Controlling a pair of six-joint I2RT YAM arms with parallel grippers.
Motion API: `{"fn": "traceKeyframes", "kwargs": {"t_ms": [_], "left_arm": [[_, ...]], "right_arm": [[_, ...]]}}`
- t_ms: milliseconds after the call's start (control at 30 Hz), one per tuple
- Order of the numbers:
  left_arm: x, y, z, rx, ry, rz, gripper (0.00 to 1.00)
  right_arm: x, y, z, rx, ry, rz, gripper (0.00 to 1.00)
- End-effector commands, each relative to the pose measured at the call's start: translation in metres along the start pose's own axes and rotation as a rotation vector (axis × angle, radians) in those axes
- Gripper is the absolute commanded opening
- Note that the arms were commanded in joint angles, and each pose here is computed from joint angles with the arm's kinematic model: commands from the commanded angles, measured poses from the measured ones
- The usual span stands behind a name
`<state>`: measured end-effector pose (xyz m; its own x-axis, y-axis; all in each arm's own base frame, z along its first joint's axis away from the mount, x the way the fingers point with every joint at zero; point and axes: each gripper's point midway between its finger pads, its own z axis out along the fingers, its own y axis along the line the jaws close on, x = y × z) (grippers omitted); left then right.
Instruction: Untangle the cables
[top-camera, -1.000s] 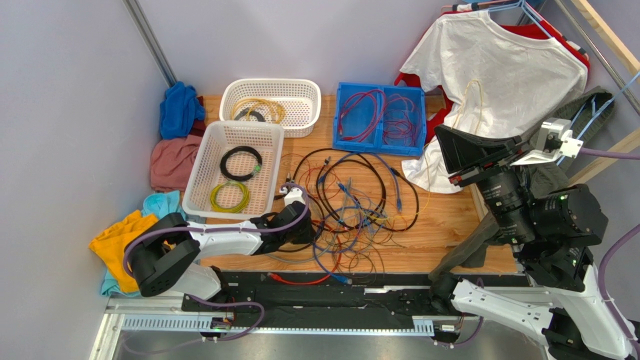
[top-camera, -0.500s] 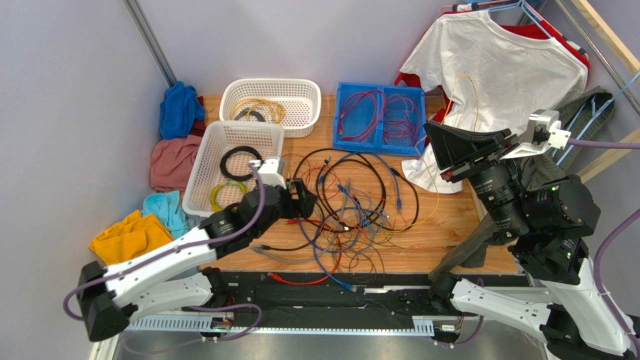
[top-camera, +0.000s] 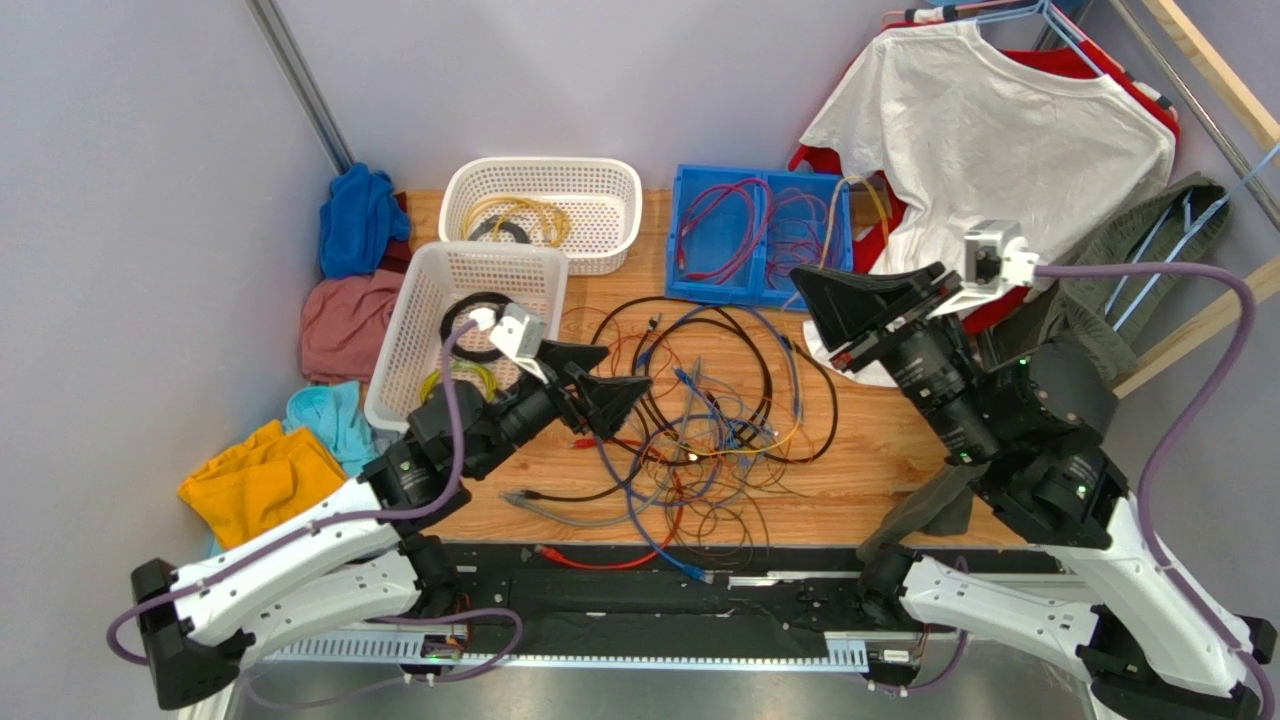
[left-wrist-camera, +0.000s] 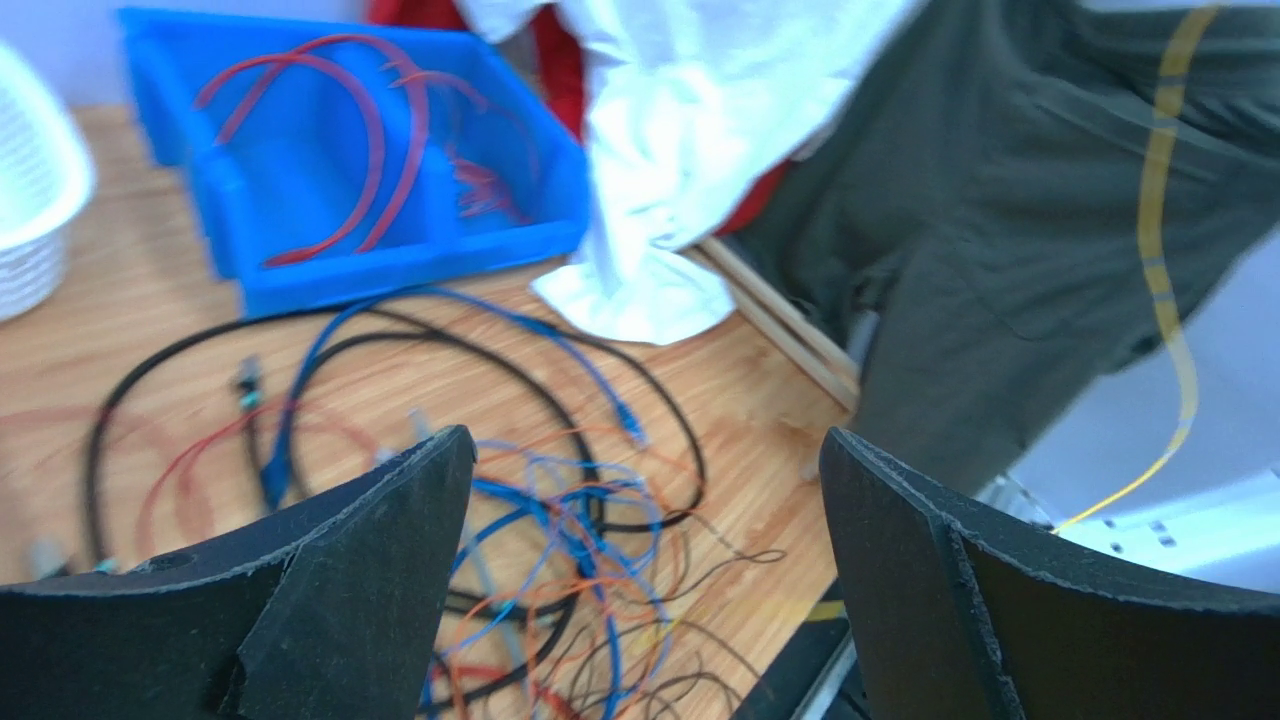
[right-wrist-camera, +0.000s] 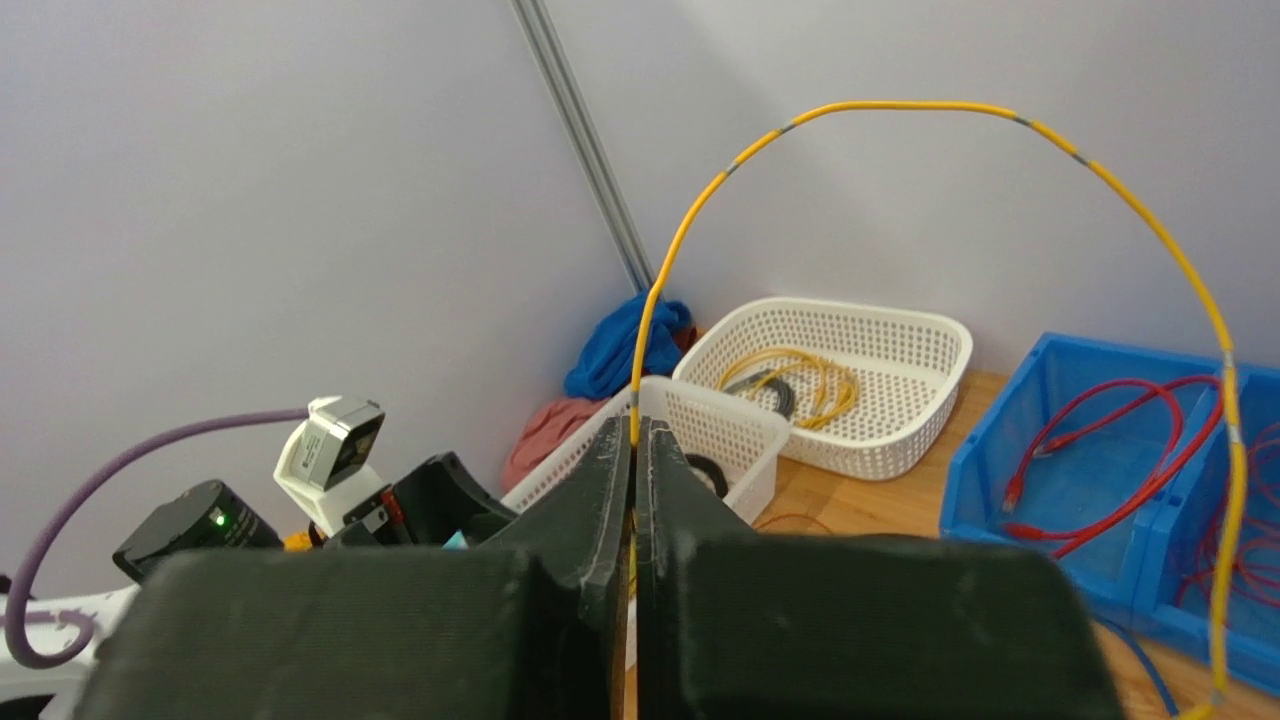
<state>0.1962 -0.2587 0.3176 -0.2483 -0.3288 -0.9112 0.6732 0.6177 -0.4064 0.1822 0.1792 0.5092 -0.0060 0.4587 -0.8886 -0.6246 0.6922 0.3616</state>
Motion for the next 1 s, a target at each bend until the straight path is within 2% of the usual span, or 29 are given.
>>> {"fn": "traceKeyframes", "kwargs": {"t_ms": [0,200,333,467,633,800,833,967], "left_arm": [[-0.011,-0.062,0.020,0.290,-0.051,0.079,0.95],[0.019,-0.098,0.040,0.462,-0.019,0.157,0.96],[0.014,-0.116,0.039,0.557,-0.086,0.141,0.96],[0.020,-0.129,0.041,0.630,-0.074,0.134,0.96],[0.026,-0.145,0.048,0.687,-0.053,0.122,0.97],[0.053,-0.153,0.061,0.711,-0.011,0.083,0.97],[0.047,-0.154,0.061,0.720,-0.051,0.074,0.97],[0.058,-0.151,0.067,0.714,-0.041,0.050,0.97]], "right_arm": [[0.028,0.011,0.012,-0.049,0.066,0.052,0.00],[0.049,0.016,0.018,-0.073,0.117,0.074,0.00],[0.057,0.017,0.019,-0.082,0.140,0.079,0.00],[0.063,0.017,0.019,-0.086,0.149,0.087,0.00],[0.072,0.020,0.022,-0.101,0.167,0.102,0.00],[0.075,0.024,0.023,-0.120,0.173,0.110,0.00],[0.078,0.021,0.023,-0.103,0.192,0.104,0.00],[0.076,0.020,0.019,-0.102,0.183,0.101,0.00]]}}
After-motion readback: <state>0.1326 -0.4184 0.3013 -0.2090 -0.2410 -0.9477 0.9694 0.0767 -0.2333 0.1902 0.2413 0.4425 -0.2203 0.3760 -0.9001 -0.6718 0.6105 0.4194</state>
